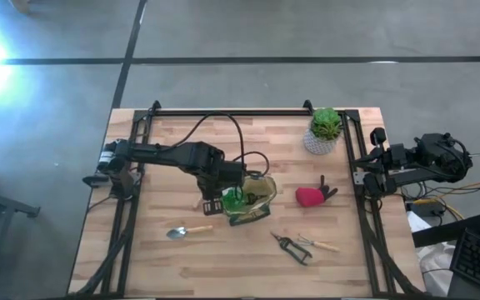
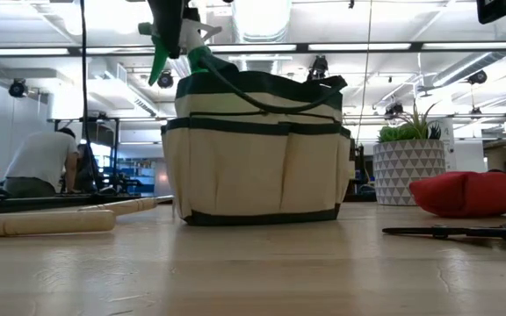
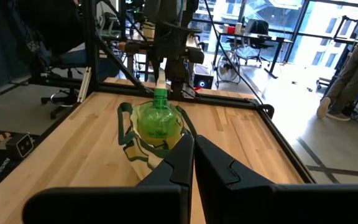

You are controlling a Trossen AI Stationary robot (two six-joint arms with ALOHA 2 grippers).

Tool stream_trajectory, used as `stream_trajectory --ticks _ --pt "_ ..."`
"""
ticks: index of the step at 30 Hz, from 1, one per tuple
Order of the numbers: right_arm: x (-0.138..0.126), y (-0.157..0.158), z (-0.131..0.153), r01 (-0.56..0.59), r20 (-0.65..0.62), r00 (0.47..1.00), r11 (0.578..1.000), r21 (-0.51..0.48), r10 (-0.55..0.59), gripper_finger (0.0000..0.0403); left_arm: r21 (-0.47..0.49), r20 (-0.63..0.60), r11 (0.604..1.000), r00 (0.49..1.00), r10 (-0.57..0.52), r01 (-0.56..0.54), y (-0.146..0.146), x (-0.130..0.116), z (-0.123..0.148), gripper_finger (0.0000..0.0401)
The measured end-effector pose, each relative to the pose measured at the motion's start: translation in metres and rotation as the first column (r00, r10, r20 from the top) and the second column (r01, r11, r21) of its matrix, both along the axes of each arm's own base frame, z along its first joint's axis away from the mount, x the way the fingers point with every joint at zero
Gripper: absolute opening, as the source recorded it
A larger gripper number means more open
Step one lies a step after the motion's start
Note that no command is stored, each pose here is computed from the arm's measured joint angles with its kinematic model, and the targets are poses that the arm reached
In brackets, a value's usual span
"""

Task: Pick & Place Garden tools in Gardening bag
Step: Put the green spray bottle into the green gardening bag

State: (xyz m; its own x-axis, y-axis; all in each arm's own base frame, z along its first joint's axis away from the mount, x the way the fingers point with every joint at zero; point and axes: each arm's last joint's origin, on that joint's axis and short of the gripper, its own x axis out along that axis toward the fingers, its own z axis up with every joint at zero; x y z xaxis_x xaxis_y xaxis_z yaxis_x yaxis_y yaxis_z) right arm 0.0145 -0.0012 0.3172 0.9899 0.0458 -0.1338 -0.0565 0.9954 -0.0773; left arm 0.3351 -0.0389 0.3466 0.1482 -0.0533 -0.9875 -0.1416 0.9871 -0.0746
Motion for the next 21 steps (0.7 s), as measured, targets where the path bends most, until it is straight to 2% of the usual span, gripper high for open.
stream_trajectory --ticks 8,21 --pt "0.0 0.0 0.0 0.0 0.0 1.0 1.0 0.0 0.0 0.0008 -0.016 -0.05 1.0 0.998 -0.027 0.027 -0.002 0.012 -0.016 0.005" --pt "0.0 0.0 0.0 0.0 0.0 1.0 1.0 0.0 0.0 0.0008 -0.015 -0.068 0.999 0.997 -0.046 0.045 -0.002 0.015 -0.022 0.005"
